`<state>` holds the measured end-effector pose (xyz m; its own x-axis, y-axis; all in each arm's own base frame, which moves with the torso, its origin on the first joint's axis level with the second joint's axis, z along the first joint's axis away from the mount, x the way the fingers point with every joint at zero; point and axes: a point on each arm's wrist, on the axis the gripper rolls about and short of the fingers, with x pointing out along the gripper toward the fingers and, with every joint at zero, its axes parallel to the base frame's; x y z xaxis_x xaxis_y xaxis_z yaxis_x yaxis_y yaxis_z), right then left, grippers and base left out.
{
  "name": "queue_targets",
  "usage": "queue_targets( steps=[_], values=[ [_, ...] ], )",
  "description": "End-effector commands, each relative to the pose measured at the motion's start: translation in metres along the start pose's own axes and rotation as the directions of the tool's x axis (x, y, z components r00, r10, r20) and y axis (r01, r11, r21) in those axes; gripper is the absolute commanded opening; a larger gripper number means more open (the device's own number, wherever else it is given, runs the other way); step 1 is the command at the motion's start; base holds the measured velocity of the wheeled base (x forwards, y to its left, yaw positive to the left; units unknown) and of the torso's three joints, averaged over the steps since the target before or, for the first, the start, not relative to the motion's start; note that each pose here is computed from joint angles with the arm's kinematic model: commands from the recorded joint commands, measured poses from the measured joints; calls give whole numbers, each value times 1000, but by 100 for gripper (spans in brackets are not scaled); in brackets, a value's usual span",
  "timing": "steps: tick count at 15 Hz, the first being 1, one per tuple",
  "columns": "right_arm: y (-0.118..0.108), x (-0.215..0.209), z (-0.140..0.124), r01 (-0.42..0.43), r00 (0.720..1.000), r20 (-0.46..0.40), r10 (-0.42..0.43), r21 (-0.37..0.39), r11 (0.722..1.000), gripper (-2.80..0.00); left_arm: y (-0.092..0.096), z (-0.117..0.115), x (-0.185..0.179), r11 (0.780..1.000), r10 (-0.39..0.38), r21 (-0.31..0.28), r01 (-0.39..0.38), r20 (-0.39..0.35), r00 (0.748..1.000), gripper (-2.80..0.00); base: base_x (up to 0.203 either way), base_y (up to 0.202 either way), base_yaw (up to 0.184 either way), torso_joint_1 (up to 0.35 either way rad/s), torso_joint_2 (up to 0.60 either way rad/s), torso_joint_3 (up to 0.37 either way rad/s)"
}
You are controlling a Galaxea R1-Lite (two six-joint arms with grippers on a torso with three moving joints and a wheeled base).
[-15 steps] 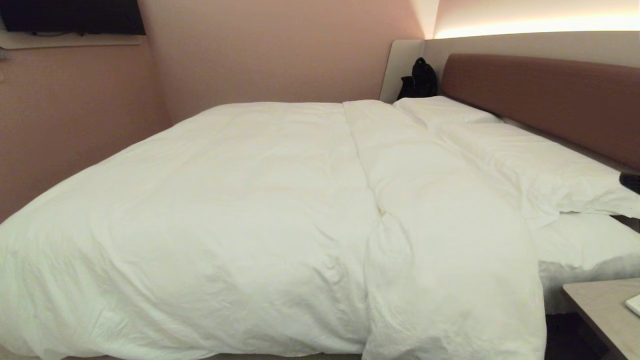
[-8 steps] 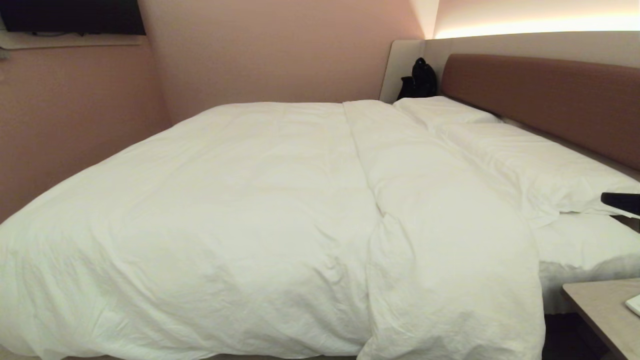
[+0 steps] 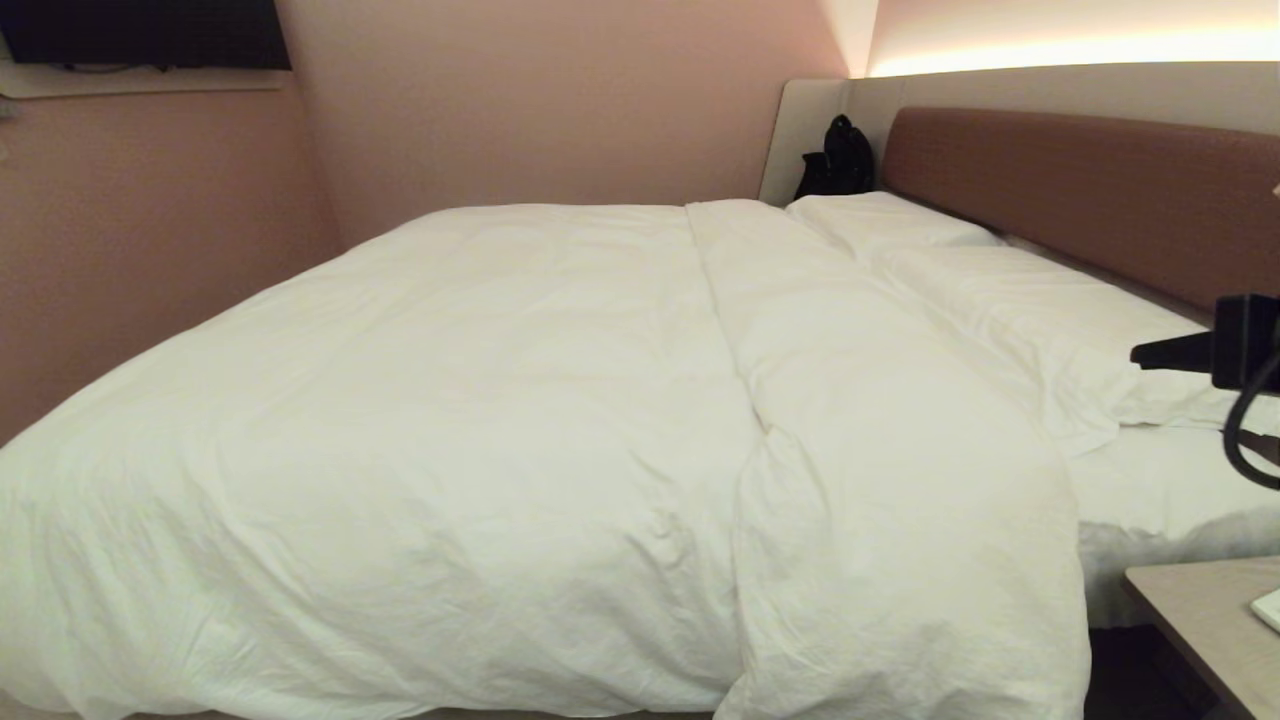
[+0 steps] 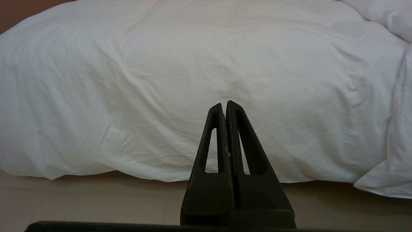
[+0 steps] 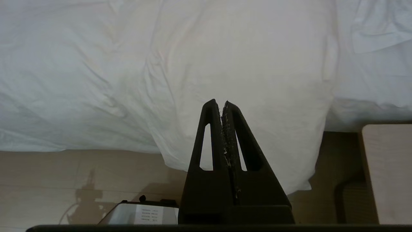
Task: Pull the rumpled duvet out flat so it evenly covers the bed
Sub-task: Flatten the corners of the folded blanket
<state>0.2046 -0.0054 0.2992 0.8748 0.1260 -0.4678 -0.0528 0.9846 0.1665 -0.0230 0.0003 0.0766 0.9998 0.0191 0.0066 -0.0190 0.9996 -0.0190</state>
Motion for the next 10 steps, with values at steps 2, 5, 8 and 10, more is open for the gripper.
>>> queue_targets(
  steps=[2,5,8,10],
  values=[
    [-8,59,15,-5,996,-89,7,30,1000,-280,0,0,0,1000,1,0,-1,1,1000,-280,0,0,0,0,0,0],
    [-6,111,28,-47,988,-147,52,35,998,-280,0,0,0,1000,1,-1,-1,1,1000,-280,0,0,0,0,0,0],
    [3,160,24,-72,968,-237,83,54,996,-280,0,0,0,1000,1,0,-1,0,1000,-280,0,0,0,0,0,0],
    [17,184,16,-93,951,-290,107,64,994,-280,0,0,0,1000,1,0,-1,1,1000,-280,0,0,0,0,0,0]
  ],
)
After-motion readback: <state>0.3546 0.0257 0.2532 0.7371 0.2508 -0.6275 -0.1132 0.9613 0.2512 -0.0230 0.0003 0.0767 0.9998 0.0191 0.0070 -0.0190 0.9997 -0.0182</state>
